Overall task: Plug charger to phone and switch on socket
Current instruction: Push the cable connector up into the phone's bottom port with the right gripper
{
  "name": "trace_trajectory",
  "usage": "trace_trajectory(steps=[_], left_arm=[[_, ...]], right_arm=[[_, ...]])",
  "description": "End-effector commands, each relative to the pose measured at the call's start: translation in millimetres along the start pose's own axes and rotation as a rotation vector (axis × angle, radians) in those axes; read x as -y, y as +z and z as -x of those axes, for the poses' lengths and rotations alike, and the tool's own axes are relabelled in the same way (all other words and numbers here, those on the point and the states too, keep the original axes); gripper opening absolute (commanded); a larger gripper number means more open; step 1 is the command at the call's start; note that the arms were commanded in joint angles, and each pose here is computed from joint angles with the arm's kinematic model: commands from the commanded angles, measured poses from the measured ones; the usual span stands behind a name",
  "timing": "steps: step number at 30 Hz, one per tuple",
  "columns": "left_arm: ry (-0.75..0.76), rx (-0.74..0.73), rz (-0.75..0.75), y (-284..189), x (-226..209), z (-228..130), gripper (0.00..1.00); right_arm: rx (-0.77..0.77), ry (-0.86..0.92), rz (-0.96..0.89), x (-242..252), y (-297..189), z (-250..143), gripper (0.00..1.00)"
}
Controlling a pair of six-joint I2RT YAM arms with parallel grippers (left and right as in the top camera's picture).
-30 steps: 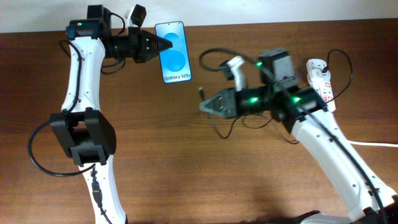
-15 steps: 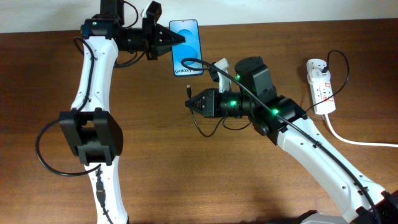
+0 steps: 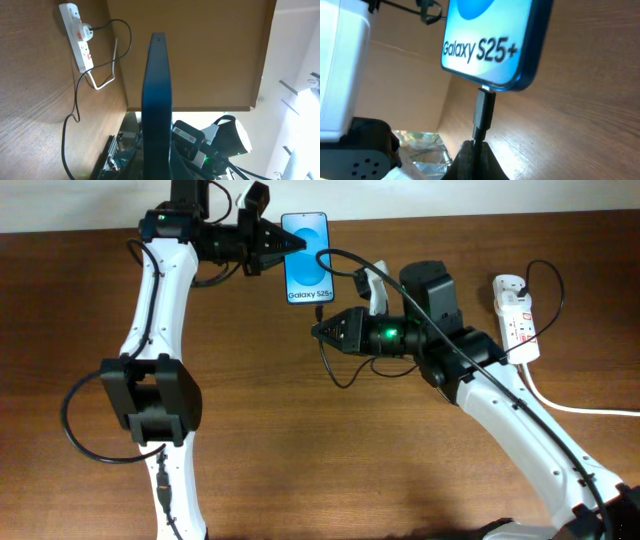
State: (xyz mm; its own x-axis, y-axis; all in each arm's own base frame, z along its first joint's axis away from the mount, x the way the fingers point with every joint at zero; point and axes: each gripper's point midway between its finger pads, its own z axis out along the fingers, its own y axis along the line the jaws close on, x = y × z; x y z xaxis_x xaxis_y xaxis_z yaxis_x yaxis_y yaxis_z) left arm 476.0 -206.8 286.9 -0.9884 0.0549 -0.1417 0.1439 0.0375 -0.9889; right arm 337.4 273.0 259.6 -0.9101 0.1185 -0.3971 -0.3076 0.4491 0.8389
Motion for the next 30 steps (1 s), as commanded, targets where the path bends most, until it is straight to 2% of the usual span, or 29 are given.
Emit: trace_trajectory(steps=[1, 6, 30], left_arm=[[0.022, -0.015, -0.051, -2, 13, -2, 0.0], [0.022, -0.015, -0.051, -2, 13, -2, 0.0], [0.028, -0.015, -0.051, -2, 13, -1, 0.0]], right_arm=[[-0.074, 0.004, 0.084, 3, 8, -17, 0.04], [-0.066, -0.036, 0.153, -4, 10, -16, 0.04], [-0.025, -0.034, 0.15, 2, 1, -2, 0.04]])
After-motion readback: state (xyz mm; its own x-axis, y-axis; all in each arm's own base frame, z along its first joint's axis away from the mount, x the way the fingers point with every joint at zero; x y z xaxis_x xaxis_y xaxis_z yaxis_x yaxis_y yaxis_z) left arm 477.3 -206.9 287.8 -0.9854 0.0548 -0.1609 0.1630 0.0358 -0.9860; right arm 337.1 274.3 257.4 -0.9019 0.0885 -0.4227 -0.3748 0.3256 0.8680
